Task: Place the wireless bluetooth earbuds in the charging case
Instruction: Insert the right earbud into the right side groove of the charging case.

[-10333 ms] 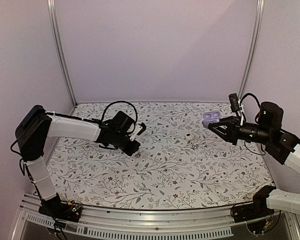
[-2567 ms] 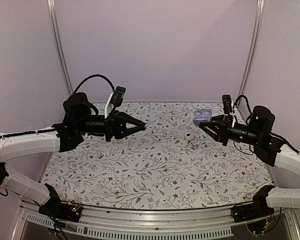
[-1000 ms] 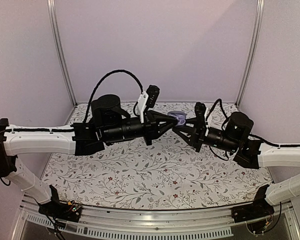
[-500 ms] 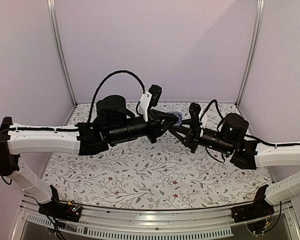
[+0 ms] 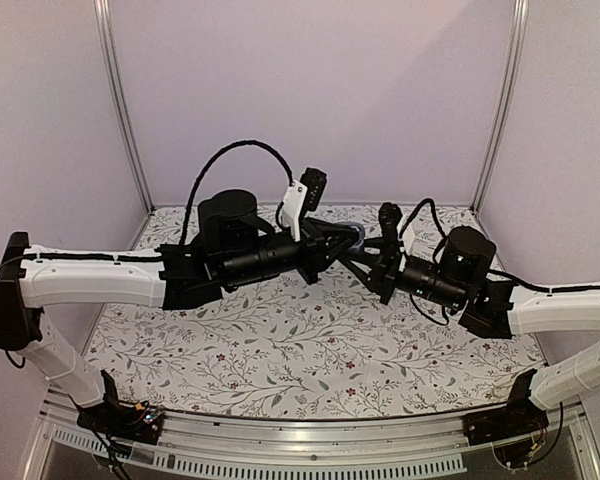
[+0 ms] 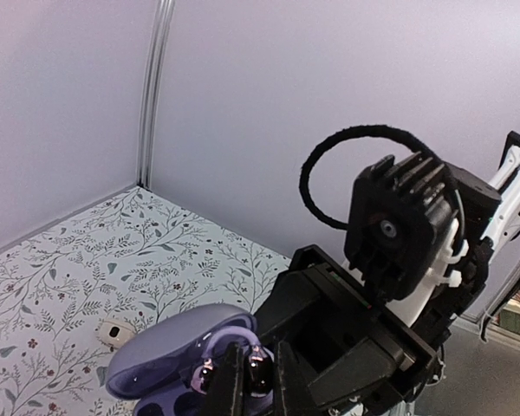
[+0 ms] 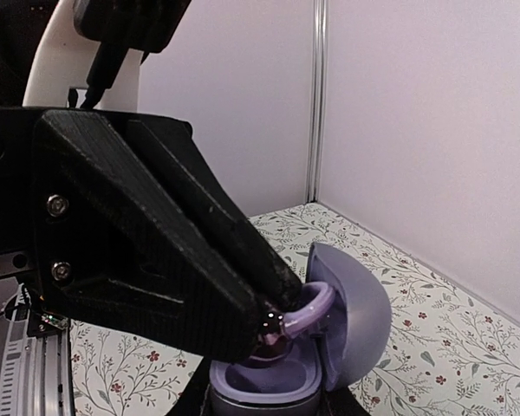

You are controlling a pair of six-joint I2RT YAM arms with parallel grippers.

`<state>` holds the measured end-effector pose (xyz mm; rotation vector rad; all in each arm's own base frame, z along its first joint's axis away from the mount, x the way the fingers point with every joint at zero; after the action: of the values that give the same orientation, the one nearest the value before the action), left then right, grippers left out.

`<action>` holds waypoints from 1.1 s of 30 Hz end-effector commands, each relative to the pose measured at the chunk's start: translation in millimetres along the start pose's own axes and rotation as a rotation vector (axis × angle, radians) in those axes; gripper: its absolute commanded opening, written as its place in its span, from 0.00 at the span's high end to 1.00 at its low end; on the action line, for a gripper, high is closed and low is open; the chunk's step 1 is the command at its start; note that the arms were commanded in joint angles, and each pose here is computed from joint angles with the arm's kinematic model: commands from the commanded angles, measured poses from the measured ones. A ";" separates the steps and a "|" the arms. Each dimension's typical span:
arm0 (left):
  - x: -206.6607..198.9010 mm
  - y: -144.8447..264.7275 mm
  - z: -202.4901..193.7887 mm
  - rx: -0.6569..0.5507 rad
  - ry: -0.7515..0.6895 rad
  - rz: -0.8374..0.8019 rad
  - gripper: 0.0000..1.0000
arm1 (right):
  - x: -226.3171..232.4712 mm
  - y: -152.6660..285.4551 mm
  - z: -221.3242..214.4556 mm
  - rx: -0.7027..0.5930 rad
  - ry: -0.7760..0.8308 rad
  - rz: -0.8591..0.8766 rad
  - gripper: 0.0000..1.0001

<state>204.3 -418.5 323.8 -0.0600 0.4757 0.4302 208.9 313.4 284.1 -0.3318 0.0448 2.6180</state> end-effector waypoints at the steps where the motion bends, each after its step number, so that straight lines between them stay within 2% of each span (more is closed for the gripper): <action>1: -5.3 -6.1 -8.4 0.023 0.011 -0.007 1.00 | -6.5 -4.7 29.7 -0.096 -0.008 -0.029 1.00; 13: -1.6 -7.9 -14.6 0.034 0.024 0.018 1.00 | -10.6 -1.8 37.4 -0.133 -0.026 -0.055 1.00; 19: -0.3 -7.4 -18.6 0.045 0.026 0.017 0.91 | -12.0 -1.7 43.7 -0.154 -0.024 -0.059 1.00; 33: -0.1 3.0 -19.4 0.047 0.019 0.019 0.80 | -16.9 3.8 50.8 -0.183 -0.058 -0.091 1.00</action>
<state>202.8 -421.2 325.1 -0.0825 0.4935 0.4350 212.1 314.2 290.9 -0.2841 -0.0054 2.5947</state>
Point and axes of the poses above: each gripper's point midway between its finger pads, its own y axis back along the fingers, its own x axis along the line the jaws close on, z = x × y, the point moved 4 cm from there along y, back along the fingers, and after that the axes turned 13 degrees about y, right-handed, at the moved point
